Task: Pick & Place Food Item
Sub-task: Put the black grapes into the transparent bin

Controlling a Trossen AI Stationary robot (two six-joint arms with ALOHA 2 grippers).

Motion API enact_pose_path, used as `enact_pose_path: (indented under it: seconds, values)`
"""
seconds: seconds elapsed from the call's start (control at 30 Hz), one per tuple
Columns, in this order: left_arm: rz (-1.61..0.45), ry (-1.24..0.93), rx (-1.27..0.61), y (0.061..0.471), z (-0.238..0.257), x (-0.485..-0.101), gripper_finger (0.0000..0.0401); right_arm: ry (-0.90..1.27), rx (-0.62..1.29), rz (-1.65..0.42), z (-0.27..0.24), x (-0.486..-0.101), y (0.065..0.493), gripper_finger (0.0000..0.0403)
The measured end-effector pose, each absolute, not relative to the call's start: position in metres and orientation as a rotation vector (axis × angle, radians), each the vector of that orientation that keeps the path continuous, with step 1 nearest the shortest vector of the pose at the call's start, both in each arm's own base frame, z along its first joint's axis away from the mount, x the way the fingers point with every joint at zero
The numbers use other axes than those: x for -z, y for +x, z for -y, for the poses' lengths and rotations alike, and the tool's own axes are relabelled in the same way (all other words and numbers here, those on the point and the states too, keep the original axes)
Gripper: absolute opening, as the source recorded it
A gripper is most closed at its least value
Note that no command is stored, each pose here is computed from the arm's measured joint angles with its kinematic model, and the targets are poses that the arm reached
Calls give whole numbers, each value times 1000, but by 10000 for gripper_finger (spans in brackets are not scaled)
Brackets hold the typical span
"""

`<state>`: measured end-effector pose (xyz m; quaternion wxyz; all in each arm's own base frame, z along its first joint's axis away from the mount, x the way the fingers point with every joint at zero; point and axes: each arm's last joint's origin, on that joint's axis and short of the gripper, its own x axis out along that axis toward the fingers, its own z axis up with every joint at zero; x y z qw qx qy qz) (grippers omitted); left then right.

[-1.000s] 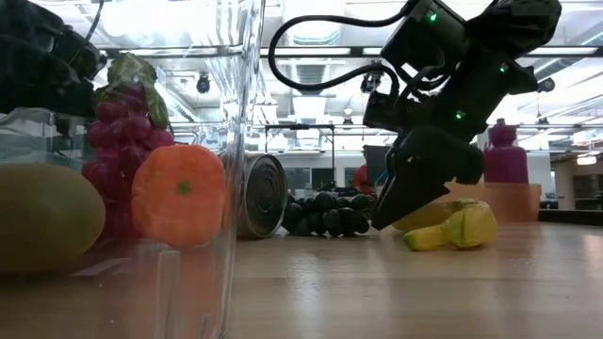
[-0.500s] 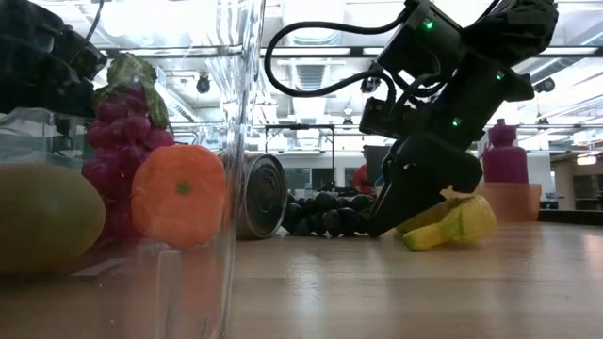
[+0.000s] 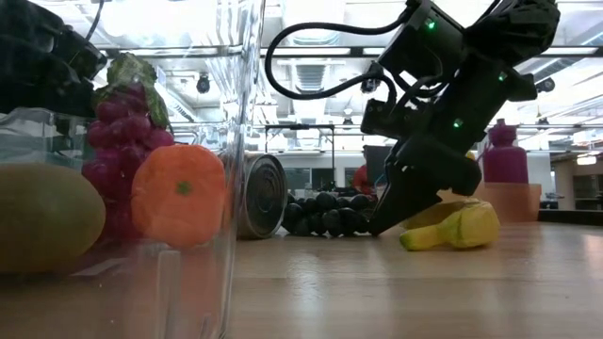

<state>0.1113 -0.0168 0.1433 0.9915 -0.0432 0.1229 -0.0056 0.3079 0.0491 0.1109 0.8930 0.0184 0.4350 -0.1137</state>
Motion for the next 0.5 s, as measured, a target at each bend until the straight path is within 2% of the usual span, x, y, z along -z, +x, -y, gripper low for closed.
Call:
enact_pose_path:
  seconds: [0.4,0.5]
  values:
    - [-247,-87,12,111,17,-143,336,62,302,-889,-47,-110,308,14]
    - [-247,-86,12,111,17,-143,336,64,302,-888,-47,-110,308,11]
